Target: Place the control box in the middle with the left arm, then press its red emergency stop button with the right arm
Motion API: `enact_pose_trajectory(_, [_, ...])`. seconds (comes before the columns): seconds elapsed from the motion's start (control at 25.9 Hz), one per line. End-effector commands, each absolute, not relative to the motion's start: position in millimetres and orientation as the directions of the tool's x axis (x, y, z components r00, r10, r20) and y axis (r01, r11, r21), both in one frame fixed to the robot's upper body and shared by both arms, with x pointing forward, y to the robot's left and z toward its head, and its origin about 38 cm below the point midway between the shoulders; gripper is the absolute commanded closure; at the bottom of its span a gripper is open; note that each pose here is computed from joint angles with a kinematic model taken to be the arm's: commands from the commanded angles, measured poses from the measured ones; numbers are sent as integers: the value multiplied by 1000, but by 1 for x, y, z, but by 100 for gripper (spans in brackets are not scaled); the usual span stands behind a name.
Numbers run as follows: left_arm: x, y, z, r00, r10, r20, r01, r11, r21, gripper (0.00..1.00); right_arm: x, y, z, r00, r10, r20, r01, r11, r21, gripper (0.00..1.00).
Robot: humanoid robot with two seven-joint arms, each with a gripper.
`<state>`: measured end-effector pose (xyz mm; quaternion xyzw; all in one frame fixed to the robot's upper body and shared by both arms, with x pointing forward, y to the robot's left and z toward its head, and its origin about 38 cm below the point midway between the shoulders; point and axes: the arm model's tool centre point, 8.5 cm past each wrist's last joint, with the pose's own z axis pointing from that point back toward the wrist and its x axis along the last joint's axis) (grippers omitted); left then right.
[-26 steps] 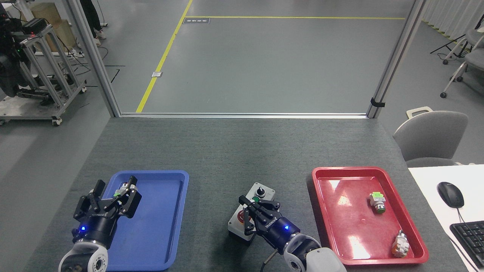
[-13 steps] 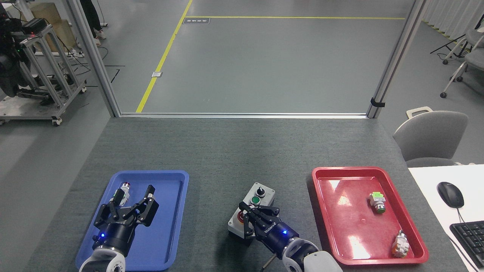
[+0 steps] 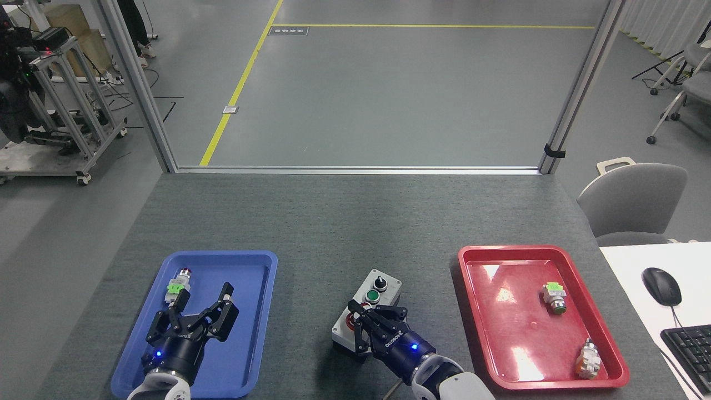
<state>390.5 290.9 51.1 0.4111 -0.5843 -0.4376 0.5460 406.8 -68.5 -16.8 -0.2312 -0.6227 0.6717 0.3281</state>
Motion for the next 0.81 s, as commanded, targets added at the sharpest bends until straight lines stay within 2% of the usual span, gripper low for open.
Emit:
enact_pose_trajectory(0.0, [390,291,51,-65,-958,279,-4,280,960,1,417,-73,-2,-655,743,140,-175,32,-984,75])
enact_pose_trajectory(0.04, [390,291,51,-65,-958,279,-4,280,960,1,427,-86,16,-627,762,164,-137,99,-986,55])
enact_pose_trajectory(0.08, [390,291,51,-65,-958,279,-4,280,960,1,437,-101,34,-587,781,213,-104,188,-977,9])
enact_pose_trajectory(0.12, [390,291,51,-65,-958,281,-4,282,960,1,446,-123,50,-540,799,265,-68,273,-960,1])
enact_pose_trajectory(0.15, [390,291,51,-65,-958,279,-4,280,960,1,452,-144,61,-504,803,318,-39,347,-937,0])
enact_pose_trajectory(0.19, [390,291,51,-65,-958,281,-4,282,960,1,455,-156,69,-490,796,356,-20,398,-917,0])
enact_pose_trajectory(0.23, [390,291,51,-65,-958,281,-4,282,960,1,459,-162,77,-489,786,378,-6,430,-903,0])
enact_pose_trajectory(0.27, [390,291,51,-65,-958,281,-4,282,960,1,467,-171,87,-480,791,378,19,441,-897,0])
enact_pose_trajectory(0.35, [390,291,51,-65,-958,281,-4,282,960,1,475,-192,95,-440,822,361,48,423,-905,0])
enact_pose_trajectory(0.42, [390,291,51,-65,-958,281,-4,282,960,1,480,-219,95,-347,866,361,76,410,-909,0])
enact_pose_trajectory(0.58, [390,291,51,-65,-958,281,-4,282,960,1,480,-245,86,-186,914,361,86,381,-920,0])
enact_pose_trajectory(0.66, [390,291,51,-65,-958,281,-4,282,960,1,475,-257,78,-155,926,344,77,359,-930,0])
enact_pose_trajectory(0.77, [390,291,51,-65,-958,281,-4,282,960,1,455,-258,63,-143,928,345,59,355,-933,0])
